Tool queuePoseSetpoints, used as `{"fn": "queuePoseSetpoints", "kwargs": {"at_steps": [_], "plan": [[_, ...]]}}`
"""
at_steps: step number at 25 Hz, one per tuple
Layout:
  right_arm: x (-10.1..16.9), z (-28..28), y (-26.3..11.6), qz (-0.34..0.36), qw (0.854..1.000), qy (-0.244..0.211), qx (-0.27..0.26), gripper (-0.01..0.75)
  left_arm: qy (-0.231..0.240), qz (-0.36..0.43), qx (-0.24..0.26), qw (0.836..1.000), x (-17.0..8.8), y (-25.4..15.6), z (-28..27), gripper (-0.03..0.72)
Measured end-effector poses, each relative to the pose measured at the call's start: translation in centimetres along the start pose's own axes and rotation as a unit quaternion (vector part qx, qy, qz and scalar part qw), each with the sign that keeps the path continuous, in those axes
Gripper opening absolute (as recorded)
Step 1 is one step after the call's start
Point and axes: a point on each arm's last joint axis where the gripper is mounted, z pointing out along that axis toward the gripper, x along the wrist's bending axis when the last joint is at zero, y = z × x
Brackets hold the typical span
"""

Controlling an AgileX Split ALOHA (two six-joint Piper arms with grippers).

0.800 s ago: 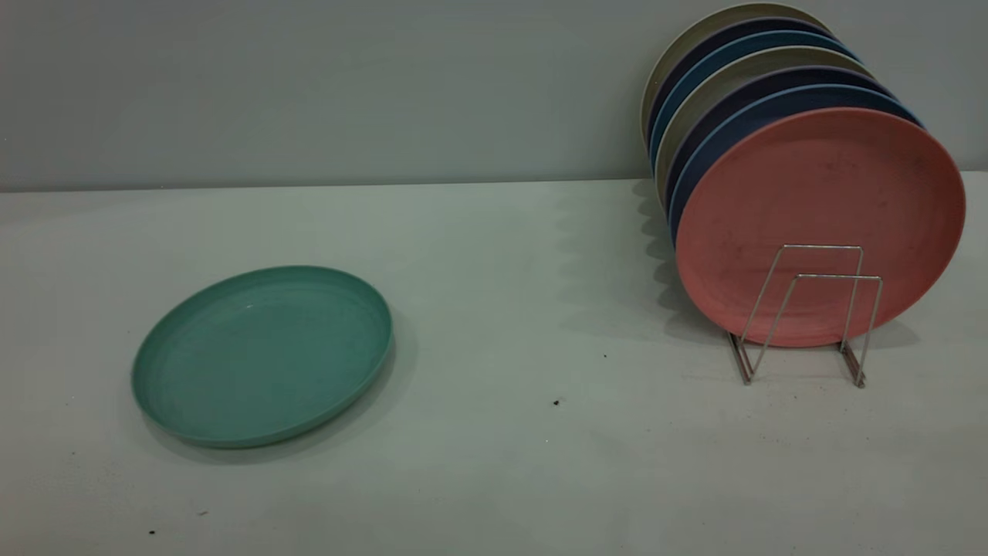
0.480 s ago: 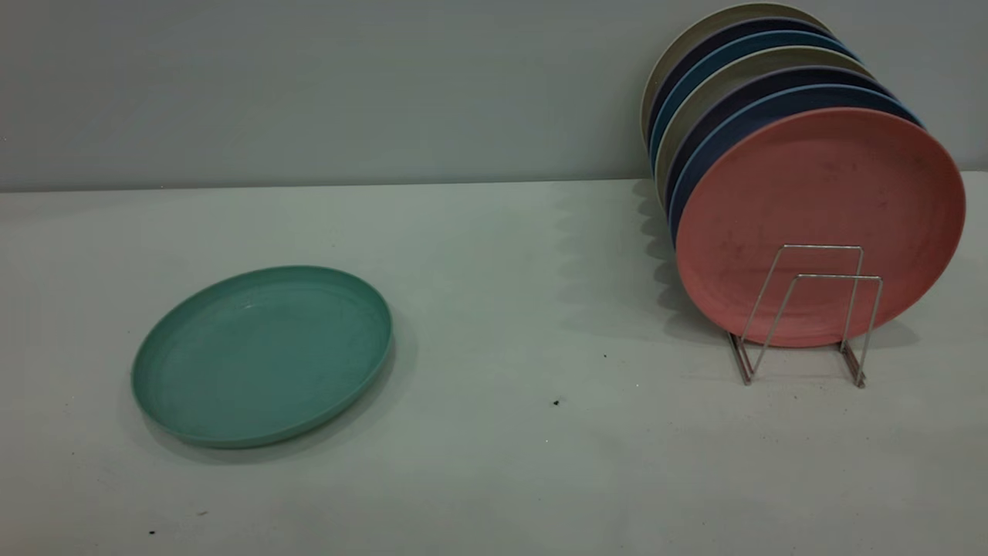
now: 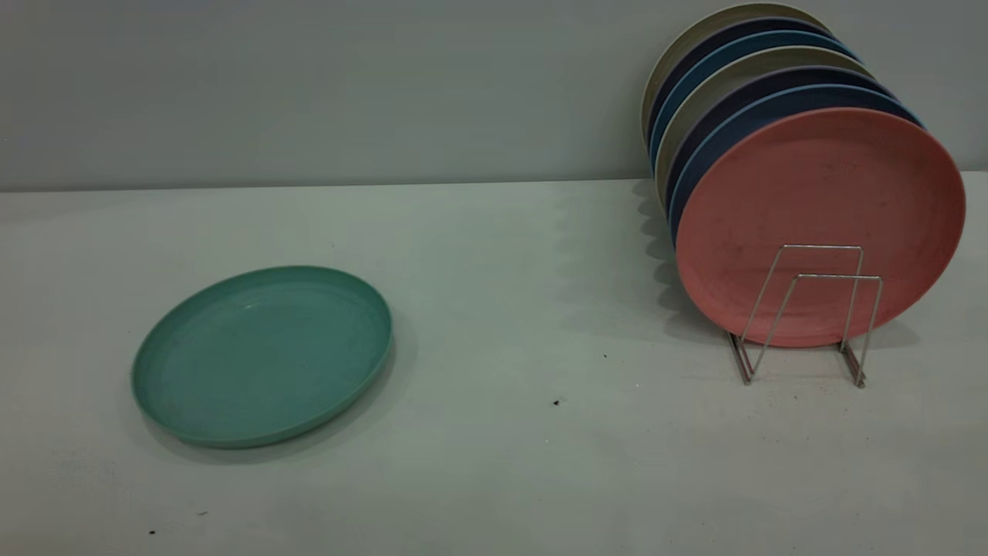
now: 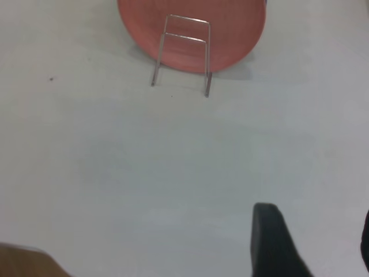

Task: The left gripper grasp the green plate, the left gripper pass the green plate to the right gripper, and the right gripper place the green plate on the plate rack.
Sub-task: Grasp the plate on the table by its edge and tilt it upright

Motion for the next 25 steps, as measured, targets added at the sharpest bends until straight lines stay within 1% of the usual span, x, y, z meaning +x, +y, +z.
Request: {"fn": "queuePoseSetpoints", "kwargs": {"at_steps": [16, 18, 19, 21, 22, 25], "plan": [[0.0, 0.0, 0.0, -0.003, 1.0, 0.002, -0.001, 0.386, 0.009, 0.003, -0.002, 1.0, 0.2, 0.0, 0.0, 0.487], [0.0, -0.3, 0.5, -0.01, 1.0, 0.002, -0.022, 0.386, -0.001, -0.012, -0.033, 0.999, 0.0, 0.7, -0.4, 0.487], [0.1, -0.6, 1.1, -0.012, 0.999, 0.004, -0.044, 0.386, -0.008, -0.026, -0.058, 0.998, -0.1, 1.3, -0.7, 0.487], [0.2, -0.8, 2.5, -0.015, 0.997, 0.012, -0.078, 0.386, -0.02, -0.054, -0.081, 0.995, -0.2, 2.5, -0.8, 0.485], [0.2, -0.9, 3.3, -0.015, 0.996, 0.017, -0.092, 0.386, -0.021, -0.058, -0.074, 0.995, -0.1, 3.2, -0.4, 0.484], [0.4, -0.2, 5.5, -0.017, 0.995, 0.041, -0.092, 0.386, -0.029, -0.068, -0.023, 0.997, 0.3, 5.0, 1.5, 0.481]]}}
